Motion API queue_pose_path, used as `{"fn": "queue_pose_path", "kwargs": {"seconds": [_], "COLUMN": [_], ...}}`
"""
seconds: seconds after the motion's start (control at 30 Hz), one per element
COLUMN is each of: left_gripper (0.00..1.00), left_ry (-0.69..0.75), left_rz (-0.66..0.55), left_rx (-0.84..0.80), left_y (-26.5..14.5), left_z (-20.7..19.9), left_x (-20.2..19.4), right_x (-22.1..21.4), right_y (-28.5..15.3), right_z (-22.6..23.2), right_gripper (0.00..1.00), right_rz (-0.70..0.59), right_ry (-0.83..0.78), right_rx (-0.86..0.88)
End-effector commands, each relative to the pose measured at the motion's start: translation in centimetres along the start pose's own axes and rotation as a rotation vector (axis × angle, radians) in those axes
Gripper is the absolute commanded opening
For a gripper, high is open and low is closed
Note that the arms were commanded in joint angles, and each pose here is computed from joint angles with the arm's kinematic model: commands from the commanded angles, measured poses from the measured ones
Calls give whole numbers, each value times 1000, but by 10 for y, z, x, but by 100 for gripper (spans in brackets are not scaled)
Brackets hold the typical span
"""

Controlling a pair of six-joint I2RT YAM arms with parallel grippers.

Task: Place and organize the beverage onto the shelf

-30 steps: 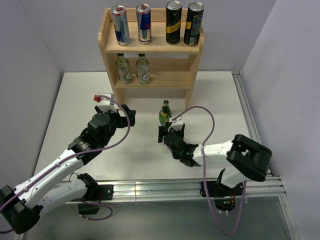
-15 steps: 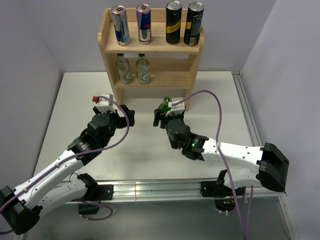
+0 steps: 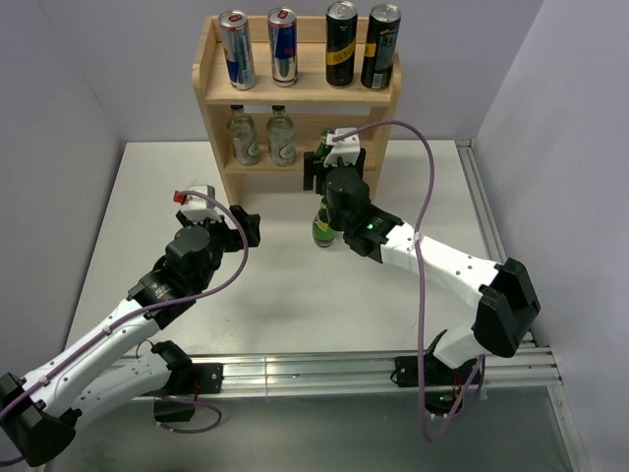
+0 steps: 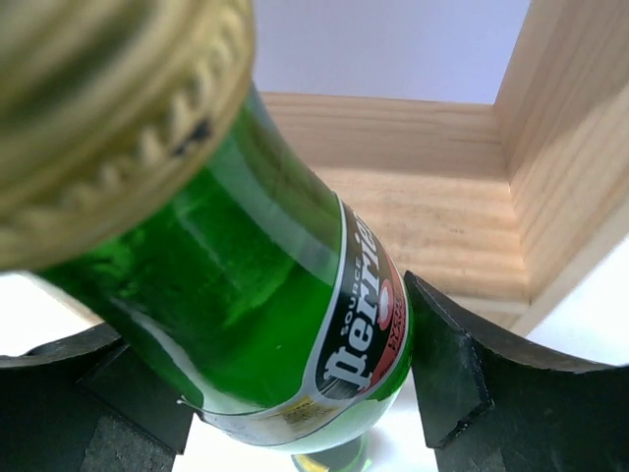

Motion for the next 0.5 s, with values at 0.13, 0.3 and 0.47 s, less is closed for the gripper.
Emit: {"fn": "queue_pose_path", "kwargs": {"seconds": [0.13,0.3,0.47], "left_gripper": [99,99,99], "left_ry": [-16,-9,-12], "left_rz": [-22,-23,-27], "left_rx": [-1,9,5], "left_y": [-1,-1,-2], "left_z": [1,4,4], "left_x": [1,-1,-1], "right_x": [76,80,77], "right_y": [27,40,52], "right_z": [0,2,6], "right_gripper": [0,0,0], "right_rz": [-163,-169,-169], "right_ry": [96,90,90], "right_rx": [12,7,4]}}
Point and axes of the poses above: each gripper's point midway between its finger pads, its own y axis out along the fingers, its own z axis along the line the jaws close on, x = y × z, the point moved 2 cm from there along -y, back along the fingers, and after that the axes turned 6 degrees about -y, right-handed, at the moved point
